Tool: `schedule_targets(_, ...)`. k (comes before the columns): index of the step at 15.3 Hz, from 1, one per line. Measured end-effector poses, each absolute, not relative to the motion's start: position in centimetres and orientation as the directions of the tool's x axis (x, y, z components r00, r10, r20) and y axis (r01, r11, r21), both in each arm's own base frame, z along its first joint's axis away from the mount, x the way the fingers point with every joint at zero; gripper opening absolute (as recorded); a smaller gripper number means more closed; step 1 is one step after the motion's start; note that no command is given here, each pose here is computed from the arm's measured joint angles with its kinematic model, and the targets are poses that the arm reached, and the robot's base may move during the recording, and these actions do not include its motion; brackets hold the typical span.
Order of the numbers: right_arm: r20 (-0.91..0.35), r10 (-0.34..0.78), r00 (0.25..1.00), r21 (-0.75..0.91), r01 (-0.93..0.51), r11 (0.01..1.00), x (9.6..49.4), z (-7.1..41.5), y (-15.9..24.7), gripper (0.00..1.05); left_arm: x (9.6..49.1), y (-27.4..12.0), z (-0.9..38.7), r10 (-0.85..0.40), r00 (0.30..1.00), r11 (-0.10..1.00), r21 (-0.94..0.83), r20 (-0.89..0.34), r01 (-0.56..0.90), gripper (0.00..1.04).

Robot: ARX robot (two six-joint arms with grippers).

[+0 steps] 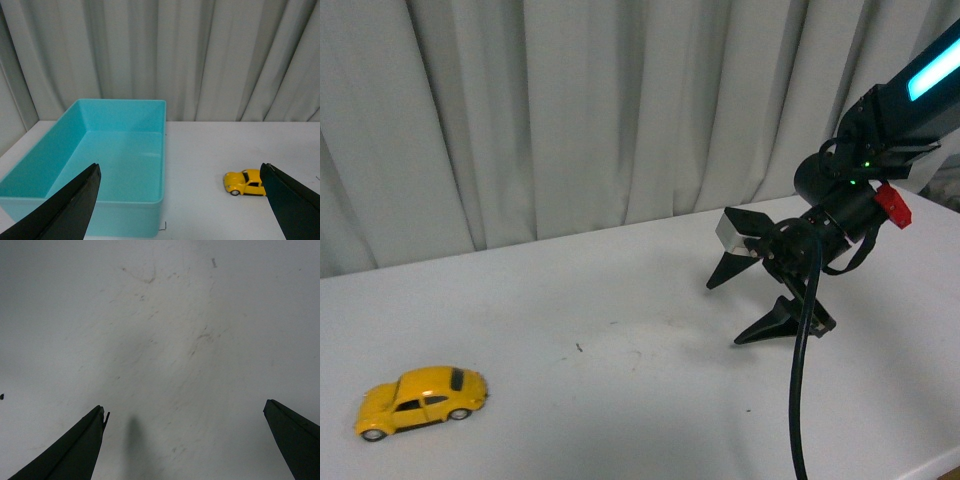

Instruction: Wind up and store yellow beetle toy

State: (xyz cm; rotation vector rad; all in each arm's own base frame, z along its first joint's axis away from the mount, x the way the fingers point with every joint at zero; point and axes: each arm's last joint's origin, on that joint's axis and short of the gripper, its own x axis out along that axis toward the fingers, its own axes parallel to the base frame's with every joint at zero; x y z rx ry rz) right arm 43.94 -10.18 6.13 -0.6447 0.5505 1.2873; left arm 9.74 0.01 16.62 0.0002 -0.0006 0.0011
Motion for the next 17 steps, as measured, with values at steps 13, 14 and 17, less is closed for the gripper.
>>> schedule_targets(13, -0.211, 0.758, 0.617, -0.731, -0.615, 0.297, 48.7, 24.3, -7.3, 0.98, 9.7, 0.0, 16.6, 0.001, 1.000, 1.000, 0.000, 0.001, -0.001, 0.98)
schedule_targets(14, -0.193, 0.761, 0.620, -0.717, -0.618, 0.322, 48.7, 24.9, -7.1, 0.98, 9.7, 0.0, 16.6, 0.001, 1.000, 1.000, 0.000, 0.001, -0.001, 0.98)
schedule_targets(17, -0.033, 0.193, 0.981, -0.453, -0.187, 0.872, 43.2, 23.2, -3.9, 0.62, 9.7, 0.0, 16.6, 0.001, 1.000, 1.000, 0.000, 0.001, -0.001, 0.98)
